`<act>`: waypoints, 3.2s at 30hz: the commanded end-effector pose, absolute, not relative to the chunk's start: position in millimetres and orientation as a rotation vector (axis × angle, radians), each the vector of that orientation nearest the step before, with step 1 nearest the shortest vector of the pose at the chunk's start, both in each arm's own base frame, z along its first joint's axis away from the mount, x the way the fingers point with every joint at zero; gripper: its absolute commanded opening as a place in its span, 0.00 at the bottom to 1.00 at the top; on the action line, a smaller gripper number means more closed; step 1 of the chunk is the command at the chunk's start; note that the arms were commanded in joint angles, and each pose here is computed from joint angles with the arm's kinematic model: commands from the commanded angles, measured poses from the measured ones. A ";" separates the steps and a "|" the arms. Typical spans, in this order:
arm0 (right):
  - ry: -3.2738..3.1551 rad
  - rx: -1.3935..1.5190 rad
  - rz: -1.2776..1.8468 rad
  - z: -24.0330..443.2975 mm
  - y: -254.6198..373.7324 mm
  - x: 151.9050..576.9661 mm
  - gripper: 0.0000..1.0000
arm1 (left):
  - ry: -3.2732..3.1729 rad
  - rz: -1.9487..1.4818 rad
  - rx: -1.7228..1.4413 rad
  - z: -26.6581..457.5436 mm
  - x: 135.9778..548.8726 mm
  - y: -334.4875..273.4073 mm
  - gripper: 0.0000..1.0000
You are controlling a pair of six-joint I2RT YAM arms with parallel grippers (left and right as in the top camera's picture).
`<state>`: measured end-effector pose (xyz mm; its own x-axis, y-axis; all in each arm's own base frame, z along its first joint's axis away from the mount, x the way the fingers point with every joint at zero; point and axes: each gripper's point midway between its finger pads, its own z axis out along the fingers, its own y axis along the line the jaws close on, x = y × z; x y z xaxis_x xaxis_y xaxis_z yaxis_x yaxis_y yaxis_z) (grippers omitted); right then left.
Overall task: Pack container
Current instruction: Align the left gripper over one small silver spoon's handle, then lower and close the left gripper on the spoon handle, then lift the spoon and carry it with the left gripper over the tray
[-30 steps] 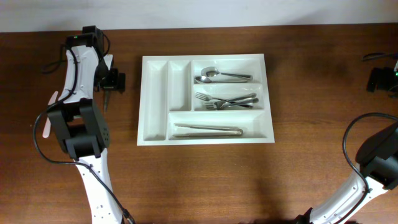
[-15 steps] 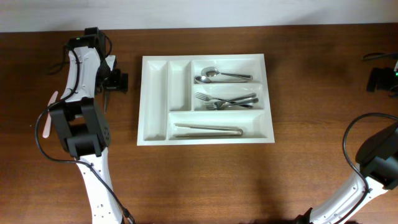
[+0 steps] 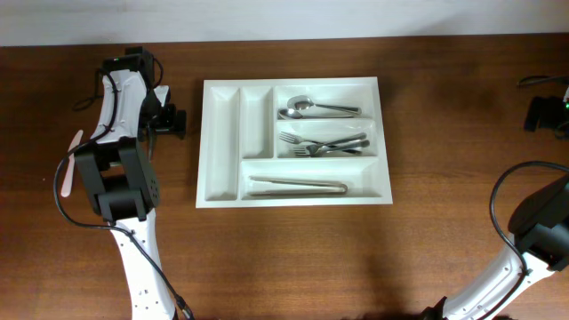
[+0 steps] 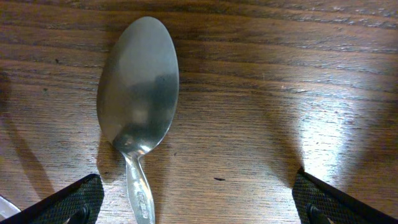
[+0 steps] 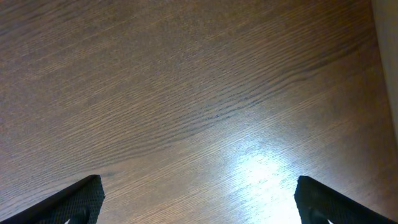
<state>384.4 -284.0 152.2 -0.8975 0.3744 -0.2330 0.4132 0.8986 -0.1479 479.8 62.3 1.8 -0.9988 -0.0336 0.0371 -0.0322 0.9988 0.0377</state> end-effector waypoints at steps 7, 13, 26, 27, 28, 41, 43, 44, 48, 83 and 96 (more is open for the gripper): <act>2.848 0.588 -0.283 159.3 -281.0 385.9 0.99 | -3.090 -0.057 0.067 -11.8 480.3 63.2 0.80; 2.848 0.588 -0.283 159.3 -281.0 385.9 0.99 | -3.095 -0.058 0.068 -11.8 481.5 63.4 0.58; 2.848 0.588 -0.283 159.3 -281.0 385.9 0.99 | -3.097 -0.069 0.067 -11.8 482.2 64.7 0.30; 2.848 0.588 -0.283 159.3 -281.0 385.9 0.99 | -3.097 -0.069 0.067 -11.8 482.2 64.7 0.30; 2.848 0.588 -0.283 159.3 -281.0 385.9 0.99 | -3.097 -0.069 0.067 -11.8 482.2 64.7 0.30; 2.848 0.588 -0.283 159.3 -281.0 385.9 0.99 | -3.096 -0.069 0.068 -11.8 482.0 64.7 0.09; 2.848 0.588 -0.283 159.3 -281.0 385.9 0.99 | -3.096 -0.069 0.067 -11.8 482.0 64.7 0.04; 2.848 0.588 -0.282 159.3 -281.0 385.9 0.99 | -3.096 -0.069 0.067 -11.8 482.0 64.7 0.02; 2.848 0.588 -0.283 159.3 -281.0 385.9 0.99 | -3.092 -0.068 0.067 -11.0 480.9 64.5 0.02; 2.848 0.588 -0.283 159.3 -281.0 385.9 0.99 | -3.146 0.294 -0.060 106.8 479.8 -77.8 0.02; 2.848 0.588 -0.283 159.3 -281.0 385.9 0.99 | -3.138 0.293 -0.111 106.5 475.5 -101.1 0.05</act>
<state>384.4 -284.0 152.1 -0.9003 0.3686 -0.2316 0.4073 0.9010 -0.1494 475.3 -95.2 103.5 -0.9964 0.0838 -0.0149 0.0851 0.9819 -0.1694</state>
